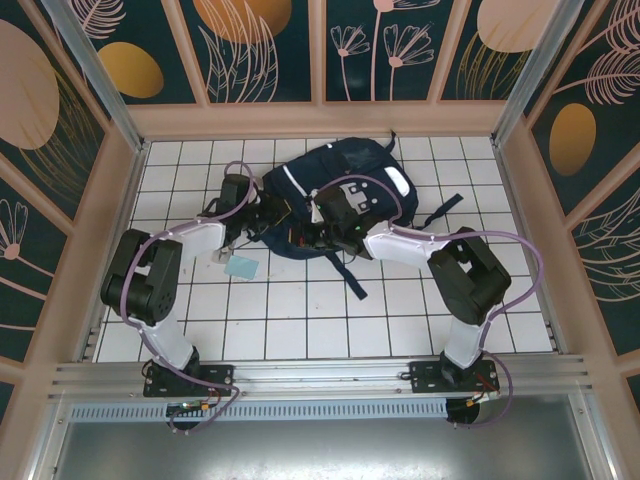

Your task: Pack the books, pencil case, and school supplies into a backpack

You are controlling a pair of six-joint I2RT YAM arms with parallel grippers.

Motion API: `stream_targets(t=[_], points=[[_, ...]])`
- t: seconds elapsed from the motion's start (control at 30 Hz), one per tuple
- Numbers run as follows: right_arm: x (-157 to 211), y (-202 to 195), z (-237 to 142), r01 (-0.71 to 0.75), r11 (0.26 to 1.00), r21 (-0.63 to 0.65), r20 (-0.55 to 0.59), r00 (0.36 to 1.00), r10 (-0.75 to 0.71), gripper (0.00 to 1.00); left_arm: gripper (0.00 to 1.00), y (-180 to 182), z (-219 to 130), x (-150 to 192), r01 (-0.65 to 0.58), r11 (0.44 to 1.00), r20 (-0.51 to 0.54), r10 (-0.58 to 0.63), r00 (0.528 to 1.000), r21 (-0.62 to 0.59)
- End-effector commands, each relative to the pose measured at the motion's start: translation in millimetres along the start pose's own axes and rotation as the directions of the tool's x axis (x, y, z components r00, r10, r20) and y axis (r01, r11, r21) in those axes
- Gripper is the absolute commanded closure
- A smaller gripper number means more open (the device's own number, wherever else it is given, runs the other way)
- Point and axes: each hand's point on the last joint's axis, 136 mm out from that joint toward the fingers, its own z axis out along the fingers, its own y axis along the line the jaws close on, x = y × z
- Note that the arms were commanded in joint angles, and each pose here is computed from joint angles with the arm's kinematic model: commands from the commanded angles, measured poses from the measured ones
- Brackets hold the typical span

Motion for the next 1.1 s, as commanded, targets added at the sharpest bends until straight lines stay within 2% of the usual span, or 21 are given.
stream_targets(t=[0.0, 0.13, 0.23, 0.33, 0.6, 0.83, 0.87, 1.0, 1.07], points=[[15, 9, -20, 0.090, 0.996, 0.017, -0.024, 0.996, -0.090, 1.00, 1.00, -7, 4, -10, -0.071, 0.997, 0.026, 0.071, 0.997, -0.025], [45, -42, -33, 0.102, 0.981, 0.166, -0.108, 0.991, -0.085, 1.00, 1.00, -11, 0, -13, -0.083, 0.996, 0.034, 0.084, 0.996, -0.027], [54, -87, -57, 0.158, 0.916, 0.368, -0.161, 0.981, -0.104, 1.00, 1.00, -8, -2, -13, -0.088, 0.996, 0.019, 0.089, 0.996, -0.034], [53, -118, -79, 0.163, 0.868, 0.470, -0.183, 0.979, -0.085, 1.00, 1.00, 0, -6, -15, -0.094, 0.994, 0.010, 0.094, 0.995, -0.056], [22, -190, -150, 0.021, 0.727, 0.686, -0.036, 0.999, 0.005, 1.00, 1.00, -1, -15, -16, -0.119, 0.991, 0.016, 0.120, 0.993, -0.064], [12, -205, -172, 0.031, 0.656, 0.754, -0.036, 0.999, -0.006, 1.00, 1.00, -1, -10, -22, -0.119, 0.990, 0.003, 0.119, 0.993, -0.074], [13, -210, -174, 0.042, 0.623, 0.781, -0.043, 0.999, -0.014, 1.00, 1.00, -2, -10, -21, -0.123, 0.990, -0.003, 0.123, 0.992, -0.074], [28, -238, -195, 0.117, 0.385, 0.915, -0.116, 0.993, -0.024, 1.00, 1.00, 2, -15, -24, -0.140, 0.985, 0.015, 0.143, 0.990, -0.101], [31, -244, -198, 0.141, 0.338, 0.930, -0.144, 0.989, -0.015, 1.00, 1.00, 2, -15, -25, -0.133, 0.987, 0.025, 0.136, 0.990, -0.094]])
